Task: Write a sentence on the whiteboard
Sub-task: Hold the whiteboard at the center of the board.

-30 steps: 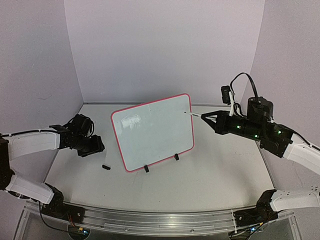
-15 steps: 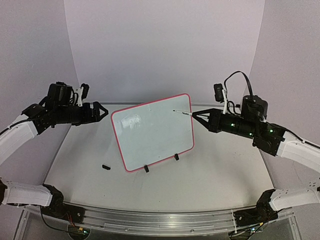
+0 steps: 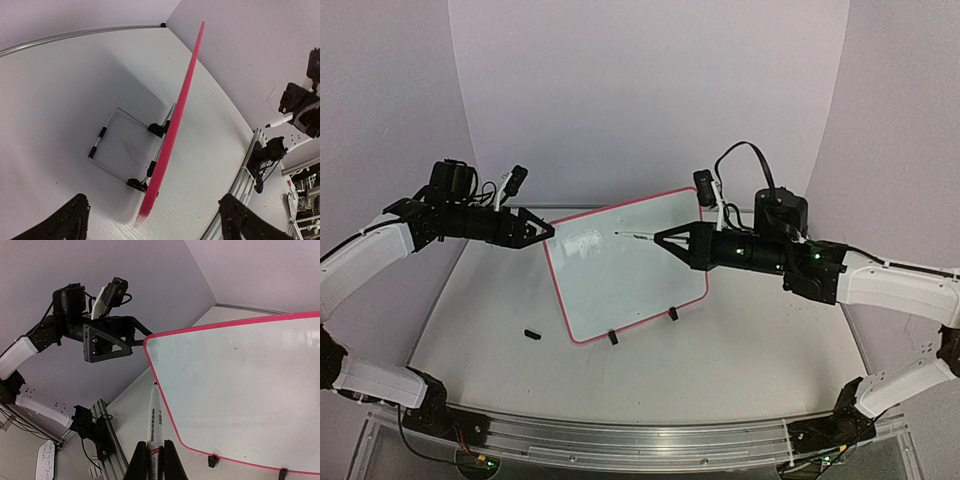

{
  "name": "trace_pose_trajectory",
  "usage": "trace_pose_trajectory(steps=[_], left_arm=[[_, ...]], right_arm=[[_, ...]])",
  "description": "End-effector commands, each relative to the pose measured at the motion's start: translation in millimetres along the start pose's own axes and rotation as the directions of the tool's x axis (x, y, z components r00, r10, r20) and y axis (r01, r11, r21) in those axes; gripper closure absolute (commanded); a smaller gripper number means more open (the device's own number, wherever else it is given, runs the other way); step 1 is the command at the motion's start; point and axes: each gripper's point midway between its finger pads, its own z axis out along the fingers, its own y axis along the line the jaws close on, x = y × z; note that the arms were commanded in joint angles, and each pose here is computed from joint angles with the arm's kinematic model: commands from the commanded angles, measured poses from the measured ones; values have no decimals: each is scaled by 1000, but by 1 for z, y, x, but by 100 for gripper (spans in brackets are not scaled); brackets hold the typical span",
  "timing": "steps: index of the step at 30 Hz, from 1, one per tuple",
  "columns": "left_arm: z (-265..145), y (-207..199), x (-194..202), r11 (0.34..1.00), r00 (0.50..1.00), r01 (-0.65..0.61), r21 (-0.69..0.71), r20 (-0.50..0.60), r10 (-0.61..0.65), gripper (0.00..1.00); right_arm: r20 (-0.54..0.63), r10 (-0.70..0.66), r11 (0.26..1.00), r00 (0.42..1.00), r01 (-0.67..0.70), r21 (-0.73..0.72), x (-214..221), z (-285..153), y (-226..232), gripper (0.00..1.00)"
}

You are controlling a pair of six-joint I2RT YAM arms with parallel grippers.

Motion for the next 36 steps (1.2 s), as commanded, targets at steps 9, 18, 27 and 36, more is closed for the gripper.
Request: trace_pose_trajectory(steps=[9, 18, 27, 36], left_arm=[[7, -6, 4, 985, 988, -153, 81, -14, 155, 52], [2, -3, 9, 983, 984, -179, 41, -6, 179, 66], [4, 1, 12, 984, 984, -177, 38, -23, 178, 79], [6, 4, 15, 984, 983, -178, 31, -34, 179, 92]], right_arm=[[48, -34, 998, 998, 37, -52, -24, 45, 24, 100], [44, -47, 998, 998, 49, -49, -21, 72, 29, 100], [30, -58, 998, 998, 59, -20, -17, 94, 26, 100], [8, -80, 997, 997, 81, -20, -11, 111, 30, 100]])
